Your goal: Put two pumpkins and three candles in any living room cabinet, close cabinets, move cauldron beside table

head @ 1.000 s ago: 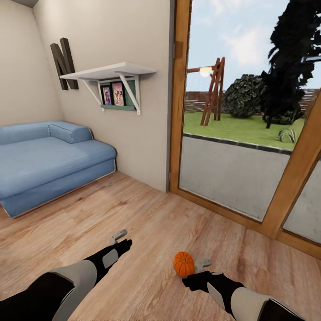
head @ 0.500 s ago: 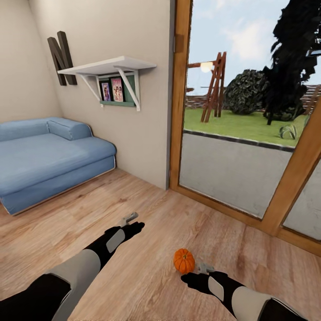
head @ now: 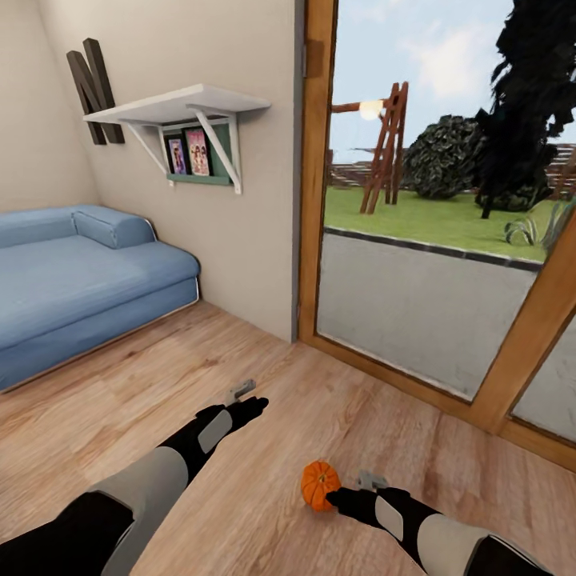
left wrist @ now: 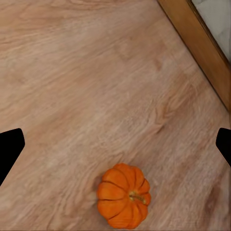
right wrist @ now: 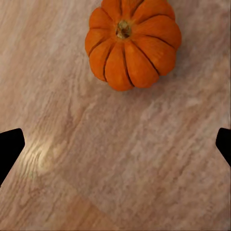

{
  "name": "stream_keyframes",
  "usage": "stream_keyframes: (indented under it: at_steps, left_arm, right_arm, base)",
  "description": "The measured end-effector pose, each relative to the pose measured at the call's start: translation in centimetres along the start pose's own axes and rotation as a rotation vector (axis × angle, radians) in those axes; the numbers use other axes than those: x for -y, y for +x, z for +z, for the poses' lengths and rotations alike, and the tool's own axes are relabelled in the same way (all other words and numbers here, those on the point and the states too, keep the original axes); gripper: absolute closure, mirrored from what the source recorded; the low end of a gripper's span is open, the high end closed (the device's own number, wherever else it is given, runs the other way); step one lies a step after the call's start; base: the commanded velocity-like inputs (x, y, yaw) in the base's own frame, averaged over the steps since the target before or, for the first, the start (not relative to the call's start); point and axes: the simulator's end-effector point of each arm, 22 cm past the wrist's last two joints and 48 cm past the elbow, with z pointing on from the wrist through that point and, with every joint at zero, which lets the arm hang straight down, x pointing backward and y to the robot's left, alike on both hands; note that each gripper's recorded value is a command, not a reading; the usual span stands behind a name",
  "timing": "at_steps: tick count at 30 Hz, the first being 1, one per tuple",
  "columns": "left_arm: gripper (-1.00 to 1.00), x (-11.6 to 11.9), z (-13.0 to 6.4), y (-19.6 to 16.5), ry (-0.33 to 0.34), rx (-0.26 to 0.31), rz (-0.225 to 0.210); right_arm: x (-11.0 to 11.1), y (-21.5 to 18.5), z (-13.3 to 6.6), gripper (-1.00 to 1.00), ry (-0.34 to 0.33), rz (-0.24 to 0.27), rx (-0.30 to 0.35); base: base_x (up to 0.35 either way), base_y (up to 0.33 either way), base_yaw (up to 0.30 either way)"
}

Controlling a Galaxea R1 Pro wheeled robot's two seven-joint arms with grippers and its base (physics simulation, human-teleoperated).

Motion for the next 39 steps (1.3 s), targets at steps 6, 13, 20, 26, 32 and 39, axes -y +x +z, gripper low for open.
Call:
stream_keyframes:
  at_steps: [6,13,20,26,32,39]
  left_arm:
    - [-1.0,-0.3,0.3,0.4,-0.002,-0.006,-0.001]
    - [-1.0,-0.7,0.7,0.7,-0.004,-0.011,-0.004]
    - [-1.0,-0.5,1.6,1.1,0.008,-0.021,-0.008]
    - [-1.0,-0.7,2.7,1.9,0.013,-0.034,-0.014]
    - [-1.0,-1.7,3.8,3.2,0.001,-0.058,-0.021]
    - [-1.0,-2.1,4.1,3.6,-0.008,-0.065,-0.022]
  right_arm:
    - [0.2,-1.2,0.2,-1.0,0.0,-0.014,0.064]
    - [-2.0,-0.7,0.5,-1.0,-0.104,-0.019,0.055]
    - [-2.3,0.5,1.2,-1.0,-0.142,-0.01,0.029]
    - [-1.5,1.9,2.3,-1.0,-0.129,0.003,-0.001]
    - [-0.9,3.2,3.2,-1.0,-0.119,0.013,-0.029]
    - [-0.7,3.5,3.4,-1.0,-0.118,0.016,-0.034]
  base:
    - [0.257,-0.133,0.0]
    - [0.034,-0.014,0.0]
    - [0.001,0.0,0.0]
    - [0.0,0.0,0.0]
    - [0.0,0.0,0.0]
    - [0.044,0.0,0.0]
